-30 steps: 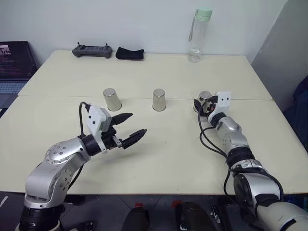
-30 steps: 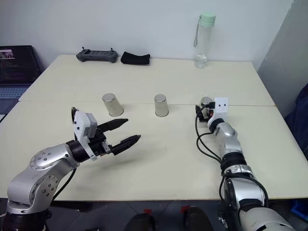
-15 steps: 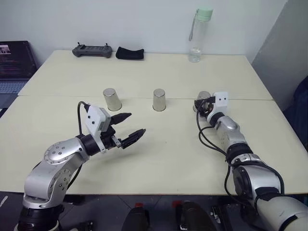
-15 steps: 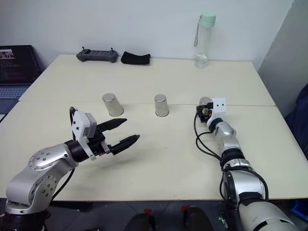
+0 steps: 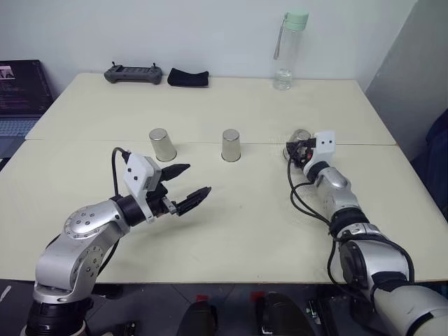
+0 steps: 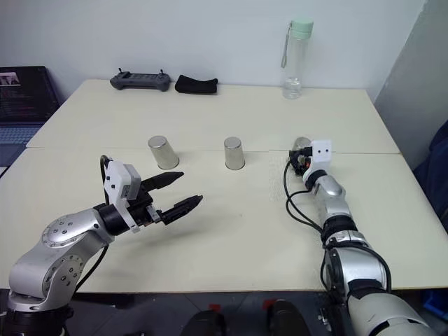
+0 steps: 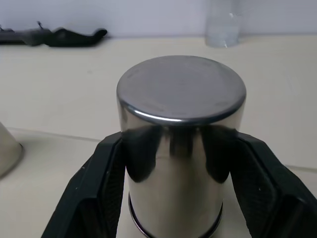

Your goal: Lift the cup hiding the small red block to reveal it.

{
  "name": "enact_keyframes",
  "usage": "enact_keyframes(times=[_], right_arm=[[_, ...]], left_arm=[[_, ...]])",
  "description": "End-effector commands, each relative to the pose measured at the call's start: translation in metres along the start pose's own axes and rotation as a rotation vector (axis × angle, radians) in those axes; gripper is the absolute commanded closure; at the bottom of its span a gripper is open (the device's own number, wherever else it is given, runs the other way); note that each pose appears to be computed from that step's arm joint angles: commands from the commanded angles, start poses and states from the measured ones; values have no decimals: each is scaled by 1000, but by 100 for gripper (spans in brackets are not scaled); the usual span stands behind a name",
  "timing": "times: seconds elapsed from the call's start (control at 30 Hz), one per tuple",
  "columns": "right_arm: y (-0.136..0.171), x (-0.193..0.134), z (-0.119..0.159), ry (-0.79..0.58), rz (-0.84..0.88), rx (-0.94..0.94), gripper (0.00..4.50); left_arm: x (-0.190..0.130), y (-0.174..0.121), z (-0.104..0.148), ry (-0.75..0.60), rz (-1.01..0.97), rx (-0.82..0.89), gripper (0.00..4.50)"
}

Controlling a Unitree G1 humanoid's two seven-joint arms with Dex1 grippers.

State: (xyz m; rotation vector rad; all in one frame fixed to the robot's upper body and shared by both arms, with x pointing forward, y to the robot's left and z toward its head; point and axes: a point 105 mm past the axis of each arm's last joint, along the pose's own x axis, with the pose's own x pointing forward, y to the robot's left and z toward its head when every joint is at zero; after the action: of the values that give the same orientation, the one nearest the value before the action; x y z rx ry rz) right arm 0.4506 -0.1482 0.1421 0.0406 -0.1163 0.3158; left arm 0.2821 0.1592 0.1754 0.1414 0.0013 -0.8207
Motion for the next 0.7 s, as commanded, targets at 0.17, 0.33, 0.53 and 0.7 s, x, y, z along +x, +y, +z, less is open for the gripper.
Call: enact_keyframes(times=[0.17, 0.33, 0.53, 0.7], right_arm=[[18, -8, 37, -112, 72, -4, 183], [-3, -23, 46, -103, -9, -116, 183], [-28, -52, 43, -9, -110, -133, 183], [-26, -58, 13, 106, -115, -12, 183]], left_arm=[[0, -1, 5, -23, 12, 27, 0], [0, -2, 5, -22, 11, 24, 0], [0, -2, 2, -19, 11, 17, 0], [6, -2, 4, -29, -5, 17, 0]])
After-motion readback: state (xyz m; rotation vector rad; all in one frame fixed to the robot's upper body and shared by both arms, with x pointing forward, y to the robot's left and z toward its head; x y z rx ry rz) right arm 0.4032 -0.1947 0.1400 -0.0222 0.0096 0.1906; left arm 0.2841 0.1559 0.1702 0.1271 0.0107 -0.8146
